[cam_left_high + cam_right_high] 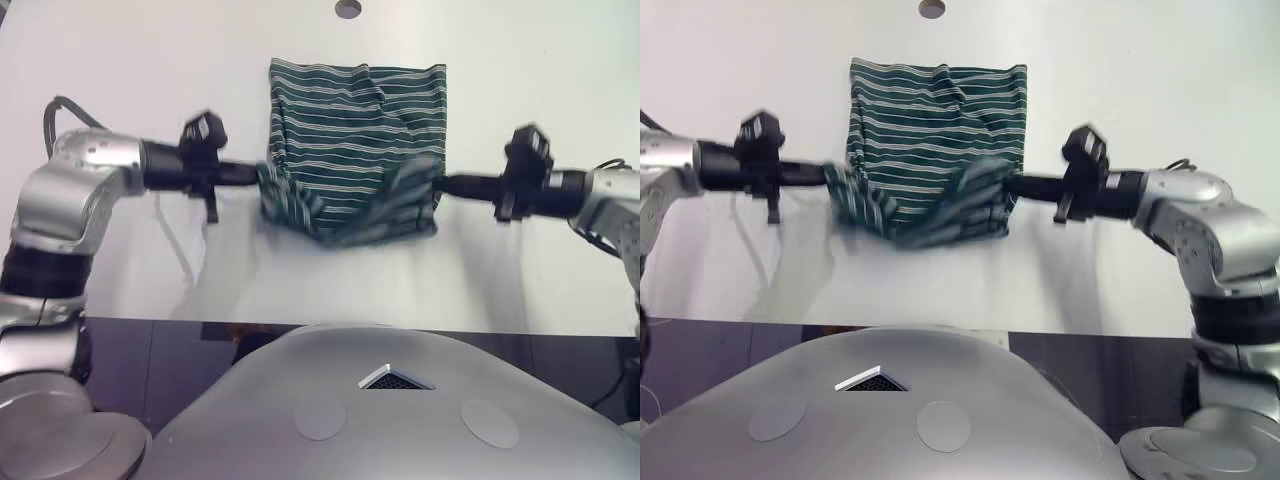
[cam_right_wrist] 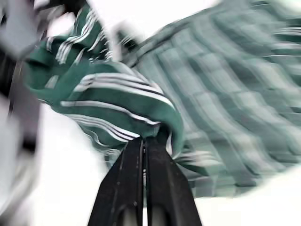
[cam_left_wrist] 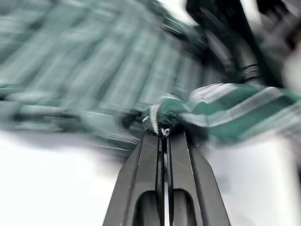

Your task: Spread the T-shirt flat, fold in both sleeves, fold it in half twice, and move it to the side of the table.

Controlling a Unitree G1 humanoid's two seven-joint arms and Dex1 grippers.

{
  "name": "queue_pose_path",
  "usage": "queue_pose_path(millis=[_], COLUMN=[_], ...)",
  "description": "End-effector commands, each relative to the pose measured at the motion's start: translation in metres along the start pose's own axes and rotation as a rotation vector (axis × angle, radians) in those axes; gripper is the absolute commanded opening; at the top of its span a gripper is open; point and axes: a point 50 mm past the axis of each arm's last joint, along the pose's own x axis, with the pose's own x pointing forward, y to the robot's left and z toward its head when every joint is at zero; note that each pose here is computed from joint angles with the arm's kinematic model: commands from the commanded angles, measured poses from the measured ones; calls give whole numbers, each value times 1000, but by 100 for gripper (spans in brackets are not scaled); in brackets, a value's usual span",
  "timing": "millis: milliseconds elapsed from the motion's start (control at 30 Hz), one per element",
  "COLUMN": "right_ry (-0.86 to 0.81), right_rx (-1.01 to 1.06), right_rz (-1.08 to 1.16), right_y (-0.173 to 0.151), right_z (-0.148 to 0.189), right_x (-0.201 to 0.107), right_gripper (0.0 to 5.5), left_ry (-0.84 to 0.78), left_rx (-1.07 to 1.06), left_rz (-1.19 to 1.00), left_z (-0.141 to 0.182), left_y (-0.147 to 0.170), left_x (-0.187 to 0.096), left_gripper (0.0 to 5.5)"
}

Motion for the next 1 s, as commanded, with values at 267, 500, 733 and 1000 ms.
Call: queue_pose_path(millis=[267,500,733,1000], right_ry=[-164,-401,-177,-142], right_rx=[138,-84,-126,-279], right_rz=[-339,-444,-541,-803], right_y=[-80,-85,-96,-111], right_z=[29,53,26,32], right_x=[93,69,83,74], right_gripper=[0,0,23,79], left_ry=[-28,-148,-120,91], left_rx=[-65,-18,-21,295], left_rz=[493,577,609,846], left_z=[37,32,24,12], left_y=[87,94,95,105], left_x=[77,78,82,63], left_gripper=[2,37,65,120])
